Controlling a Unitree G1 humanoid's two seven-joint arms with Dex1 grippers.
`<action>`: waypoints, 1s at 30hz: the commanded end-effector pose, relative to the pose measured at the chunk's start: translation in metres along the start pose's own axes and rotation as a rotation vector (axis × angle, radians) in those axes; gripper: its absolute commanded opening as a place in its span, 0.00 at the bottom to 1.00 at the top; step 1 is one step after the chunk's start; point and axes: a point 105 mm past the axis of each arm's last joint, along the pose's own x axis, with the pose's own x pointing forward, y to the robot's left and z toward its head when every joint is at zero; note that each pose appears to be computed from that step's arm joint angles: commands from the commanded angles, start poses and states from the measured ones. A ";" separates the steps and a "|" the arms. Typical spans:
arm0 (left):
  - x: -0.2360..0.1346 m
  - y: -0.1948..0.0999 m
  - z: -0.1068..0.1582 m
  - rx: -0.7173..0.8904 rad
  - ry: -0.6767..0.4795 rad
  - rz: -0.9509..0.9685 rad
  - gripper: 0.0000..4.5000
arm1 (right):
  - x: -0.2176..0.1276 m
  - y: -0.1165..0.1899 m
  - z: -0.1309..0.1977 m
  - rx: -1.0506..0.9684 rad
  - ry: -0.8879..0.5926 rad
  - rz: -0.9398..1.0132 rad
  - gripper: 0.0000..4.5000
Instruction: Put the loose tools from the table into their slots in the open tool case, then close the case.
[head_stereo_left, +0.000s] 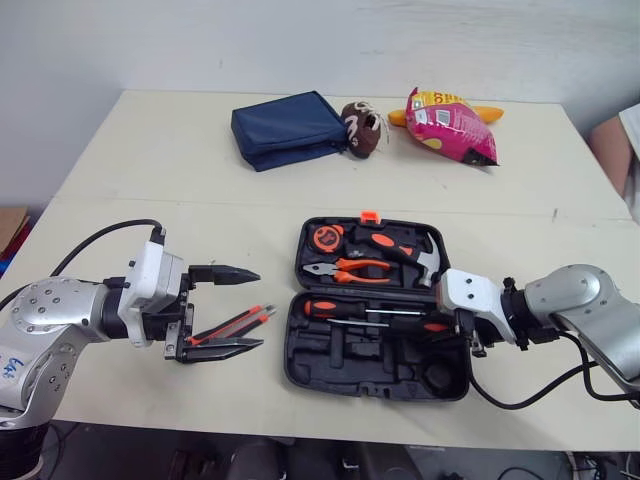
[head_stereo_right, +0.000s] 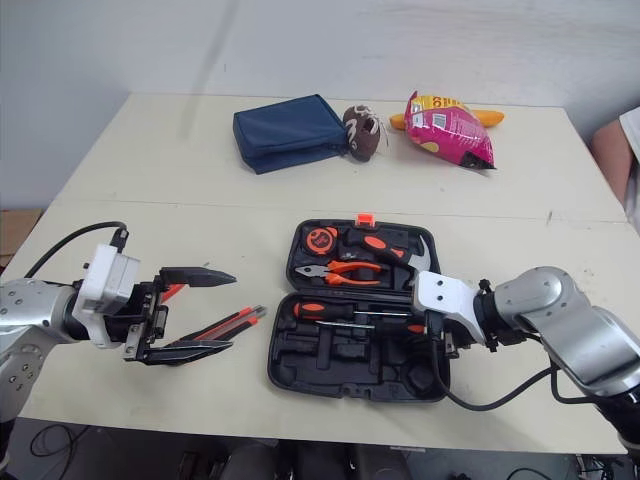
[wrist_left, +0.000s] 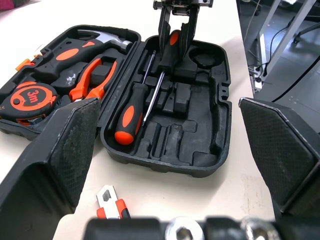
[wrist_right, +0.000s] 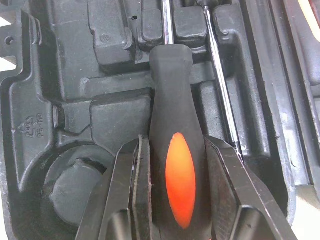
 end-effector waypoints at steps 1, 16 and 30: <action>0.002 -0.002 0.007 0.043 -0.008 -0.004 1.00 | 0.003 0.002 -0.003 0.021 0.008 0.018 0.23; -0.009 -0.004 0.005 0.028 0.005 0.022 1.00 | -0.034 -0.007 0.018 -0.090 -0.209 0.048 1.00; 0.003 -0.001 0.007 0.053 -0.019 0.013 1.00 | 0.017 -0.001 0.036 -0.114 -0.548 0.033 0.09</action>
